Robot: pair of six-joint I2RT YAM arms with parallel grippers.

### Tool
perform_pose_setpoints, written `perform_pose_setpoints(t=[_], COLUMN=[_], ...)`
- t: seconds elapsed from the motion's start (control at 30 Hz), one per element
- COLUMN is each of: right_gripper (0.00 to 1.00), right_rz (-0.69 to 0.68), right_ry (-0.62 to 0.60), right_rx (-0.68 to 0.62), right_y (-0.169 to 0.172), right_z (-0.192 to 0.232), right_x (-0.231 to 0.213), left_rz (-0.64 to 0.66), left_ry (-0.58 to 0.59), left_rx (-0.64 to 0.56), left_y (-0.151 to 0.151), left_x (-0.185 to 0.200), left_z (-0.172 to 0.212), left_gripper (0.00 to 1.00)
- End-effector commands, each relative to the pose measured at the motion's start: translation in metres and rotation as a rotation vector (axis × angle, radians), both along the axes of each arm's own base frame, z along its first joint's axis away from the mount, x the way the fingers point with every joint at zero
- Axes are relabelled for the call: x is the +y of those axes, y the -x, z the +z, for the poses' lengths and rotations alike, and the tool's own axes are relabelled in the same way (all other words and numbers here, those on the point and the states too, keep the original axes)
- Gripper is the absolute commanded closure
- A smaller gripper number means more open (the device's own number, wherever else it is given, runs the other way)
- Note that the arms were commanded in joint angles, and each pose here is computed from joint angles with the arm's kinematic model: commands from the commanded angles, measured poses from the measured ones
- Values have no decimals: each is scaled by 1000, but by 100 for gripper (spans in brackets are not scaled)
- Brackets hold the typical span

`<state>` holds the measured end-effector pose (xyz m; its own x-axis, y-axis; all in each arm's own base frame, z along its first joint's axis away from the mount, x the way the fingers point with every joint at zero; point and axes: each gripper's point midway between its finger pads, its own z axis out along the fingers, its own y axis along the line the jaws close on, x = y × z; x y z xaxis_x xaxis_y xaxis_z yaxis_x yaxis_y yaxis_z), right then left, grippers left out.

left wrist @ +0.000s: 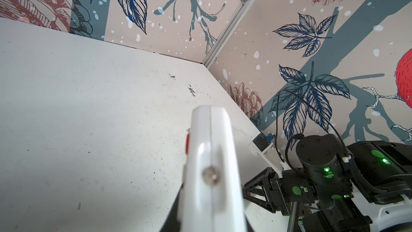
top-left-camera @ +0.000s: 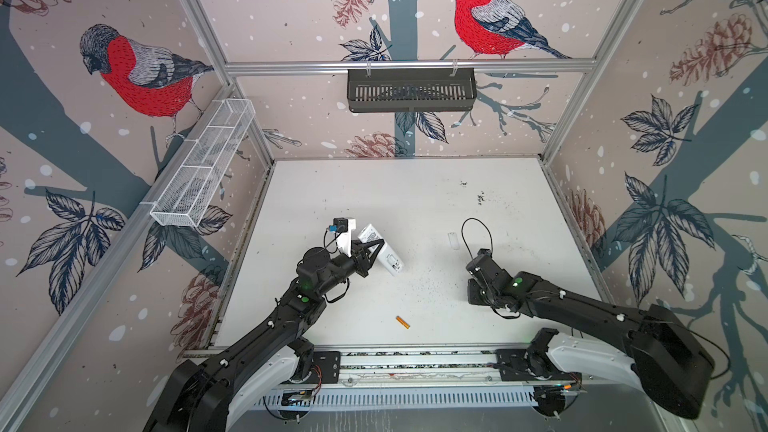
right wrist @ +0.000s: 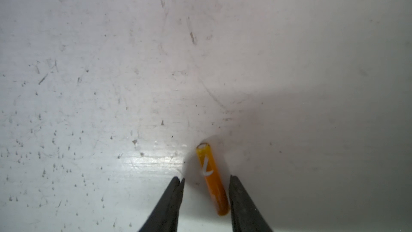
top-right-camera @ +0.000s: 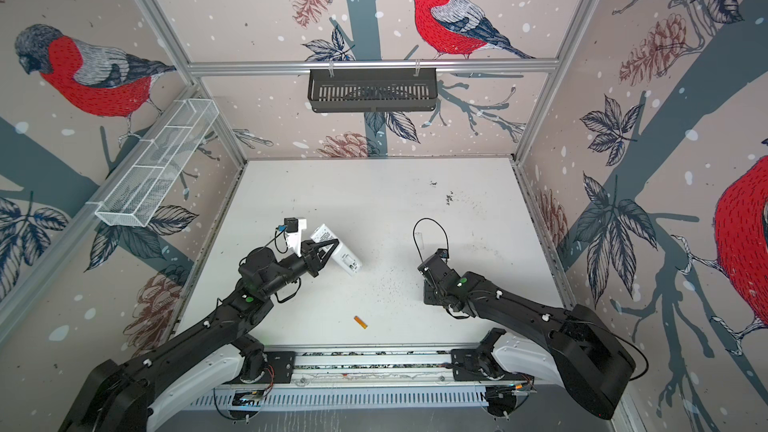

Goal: Load the batteries into the remote control
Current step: 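Lower the right gripper onto an orange battery and grasp it upright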

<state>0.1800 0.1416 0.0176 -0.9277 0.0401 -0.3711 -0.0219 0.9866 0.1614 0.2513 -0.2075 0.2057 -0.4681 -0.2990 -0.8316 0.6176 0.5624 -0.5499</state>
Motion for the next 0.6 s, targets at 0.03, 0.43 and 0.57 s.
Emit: perform_pose_setpoints(t=[0.03, 0.43, 0.57], right_gripper=[65, 76, 78], right_rz=[-10, 37, 57], right_ry=[18, 27, 28], right_rx=[1, -23, -27], right_y=[3, 3, 5], right_z=[-3, 0, 0], right_x=[-2, 7, 11], left_rz=[-2, -5, -4], left_ry=[27, 20, 20], left_rx=[-54, -46, -43], left_y=[0, 0, 0], left_x=[0, -1, 0], left_z=[16, 13, 13], left_gripper=[100, 100, 100])
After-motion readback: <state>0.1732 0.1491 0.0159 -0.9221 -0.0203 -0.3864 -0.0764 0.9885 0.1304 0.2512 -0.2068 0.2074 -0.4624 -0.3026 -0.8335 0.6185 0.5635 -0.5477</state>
